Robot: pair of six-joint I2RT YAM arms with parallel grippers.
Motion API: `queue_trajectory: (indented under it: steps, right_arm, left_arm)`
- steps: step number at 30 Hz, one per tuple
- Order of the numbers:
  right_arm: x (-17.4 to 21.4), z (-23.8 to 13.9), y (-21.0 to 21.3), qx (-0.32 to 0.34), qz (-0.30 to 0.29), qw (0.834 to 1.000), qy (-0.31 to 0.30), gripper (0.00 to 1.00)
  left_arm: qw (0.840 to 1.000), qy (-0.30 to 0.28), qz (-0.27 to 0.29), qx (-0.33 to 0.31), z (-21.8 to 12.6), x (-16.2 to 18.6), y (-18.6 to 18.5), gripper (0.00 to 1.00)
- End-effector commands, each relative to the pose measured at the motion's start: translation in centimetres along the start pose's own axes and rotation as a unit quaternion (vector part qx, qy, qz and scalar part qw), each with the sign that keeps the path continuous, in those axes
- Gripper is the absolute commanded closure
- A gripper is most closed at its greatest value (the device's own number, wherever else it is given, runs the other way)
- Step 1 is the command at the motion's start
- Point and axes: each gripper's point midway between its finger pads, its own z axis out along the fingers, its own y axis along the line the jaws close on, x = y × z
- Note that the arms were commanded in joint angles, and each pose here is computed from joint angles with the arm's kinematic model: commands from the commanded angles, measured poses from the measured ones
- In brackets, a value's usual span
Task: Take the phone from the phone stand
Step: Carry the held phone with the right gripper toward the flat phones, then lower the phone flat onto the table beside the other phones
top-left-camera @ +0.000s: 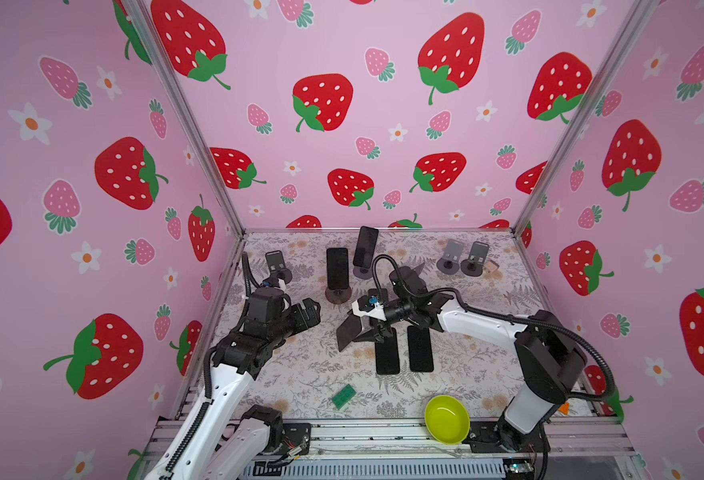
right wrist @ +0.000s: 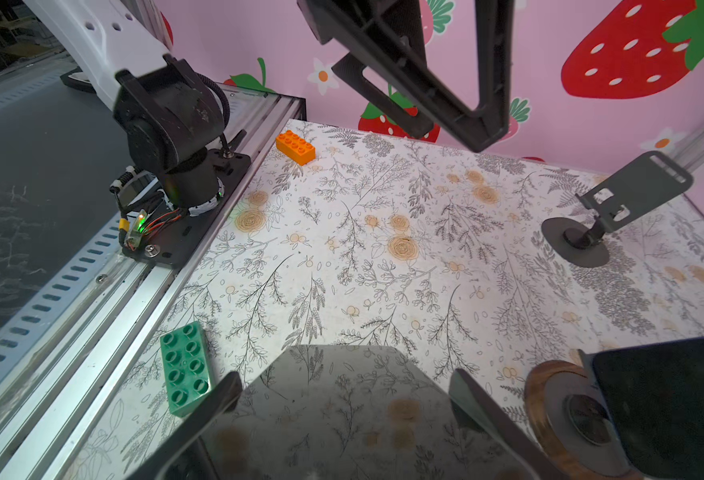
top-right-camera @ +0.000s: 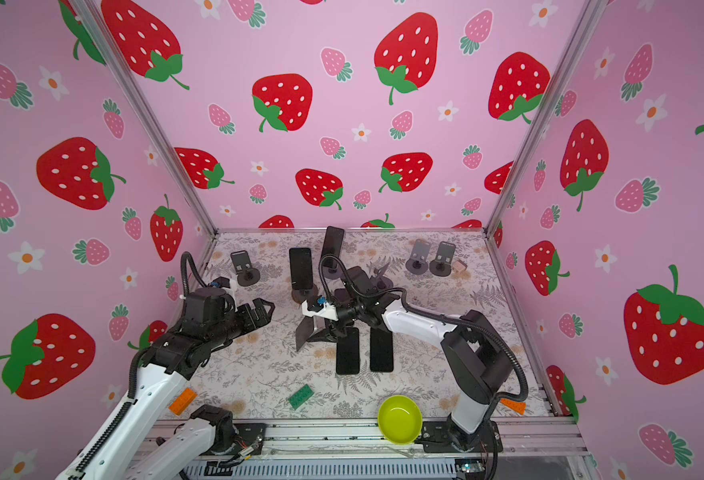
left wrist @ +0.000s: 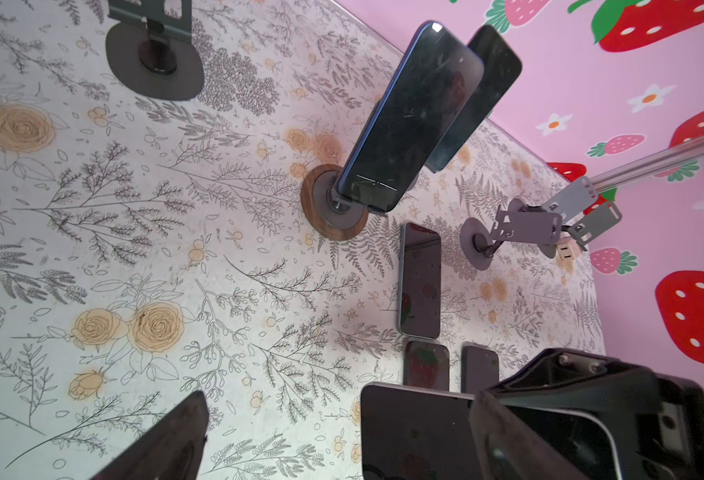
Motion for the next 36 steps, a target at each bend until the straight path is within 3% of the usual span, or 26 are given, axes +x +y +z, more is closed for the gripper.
queue_trajectory:
  steps: [1,7,20,31,36]
  right_arm:
    - [-0.8,1.3,-0.3,0.022,-0.002,1.0,-0.021,0.31]
    - [0.1,3.2,-0.2,0.048,0.038,0.997,-0.035,0.31]
    - [1.6,6.5,1.8,0.05,0.06,0.995,-0.061,0.31]
    - [4.2,7.0,2.9,0.054,0.064,0.995,-0.054,0.28]
    - [5.1,6.9,3.5,0.049,0.077,0.994,-0.053,0.27]
  left_arm:
    - [1.0,0.005,-0.014,-0.016,0.4,0.5,1.0,0.01]
    - [0.999,0.014,-0.036,-0.031,2.1,1.3,2.3,0.01]
    - [0.998,0.032,-0.048,-0.03,3.9,2.3,2.8,0.01]
    - [0.997,0.041,-0.053,-0.026,4.9,2.5,2.7,0.01]
    - [0.997,0.047,-0.058,0.005,5.3,2.6,1.6,0.01]
